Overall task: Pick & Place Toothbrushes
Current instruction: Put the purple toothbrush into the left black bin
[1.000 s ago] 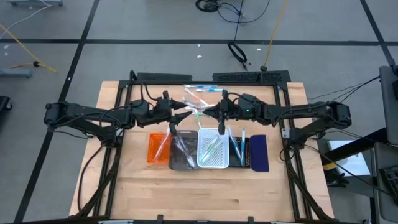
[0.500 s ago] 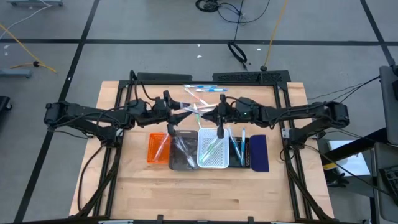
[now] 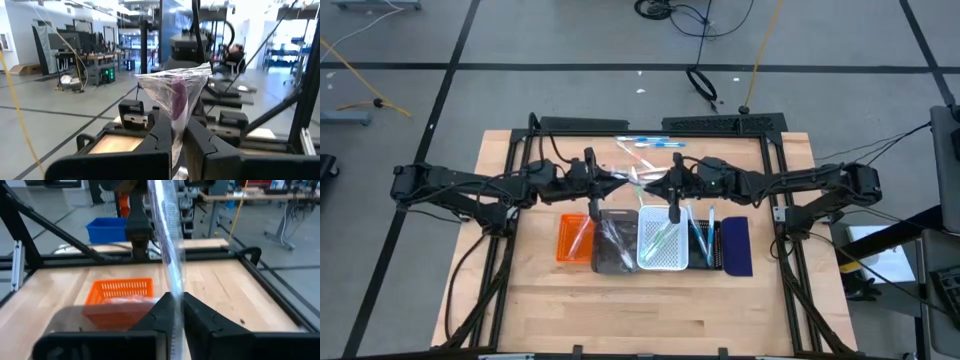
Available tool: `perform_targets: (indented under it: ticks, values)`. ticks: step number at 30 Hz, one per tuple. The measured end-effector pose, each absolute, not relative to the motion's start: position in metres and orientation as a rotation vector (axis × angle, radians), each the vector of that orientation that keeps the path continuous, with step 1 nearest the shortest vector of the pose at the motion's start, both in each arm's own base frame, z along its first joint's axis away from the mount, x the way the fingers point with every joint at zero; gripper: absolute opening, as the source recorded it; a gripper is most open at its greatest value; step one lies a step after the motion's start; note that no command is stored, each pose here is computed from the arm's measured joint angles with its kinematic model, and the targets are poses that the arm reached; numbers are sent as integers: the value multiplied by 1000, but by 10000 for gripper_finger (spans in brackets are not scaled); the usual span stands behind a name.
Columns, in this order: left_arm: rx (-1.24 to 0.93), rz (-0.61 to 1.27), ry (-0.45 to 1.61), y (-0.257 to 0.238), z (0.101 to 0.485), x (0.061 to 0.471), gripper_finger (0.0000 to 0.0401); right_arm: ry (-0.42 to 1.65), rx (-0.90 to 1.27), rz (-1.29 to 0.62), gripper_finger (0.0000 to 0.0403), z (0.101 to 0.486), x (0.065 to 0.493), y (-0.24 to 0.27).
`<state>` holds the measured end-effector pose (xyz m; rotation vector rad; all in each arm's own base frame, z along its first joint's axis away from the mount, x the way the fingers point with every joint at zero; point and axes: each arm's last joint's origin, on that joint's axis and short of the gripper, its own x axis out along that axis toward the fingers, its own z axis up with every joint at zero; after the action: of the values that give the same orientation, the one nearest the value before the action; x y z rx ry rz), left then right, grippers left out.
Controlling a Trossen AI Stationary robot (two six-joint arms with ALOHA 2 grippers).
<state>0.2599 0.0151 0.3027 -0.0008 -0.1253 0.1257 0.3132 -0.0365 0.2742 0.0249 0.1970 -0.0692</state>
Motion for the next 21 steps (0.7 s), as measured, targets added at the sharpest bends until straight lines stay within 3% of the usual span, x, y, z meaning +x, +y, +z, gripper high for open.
perform_targets:
  ticks: [12, 21]
  values:
    - [25, 53, 125, 0, 296, 234, 8, 332, 49, -116, 94, 263, 306, -50]
    - [56, -50, 383, -28, 271, 227, 8, 335, 53, -139, 106, 263, 305, -57]
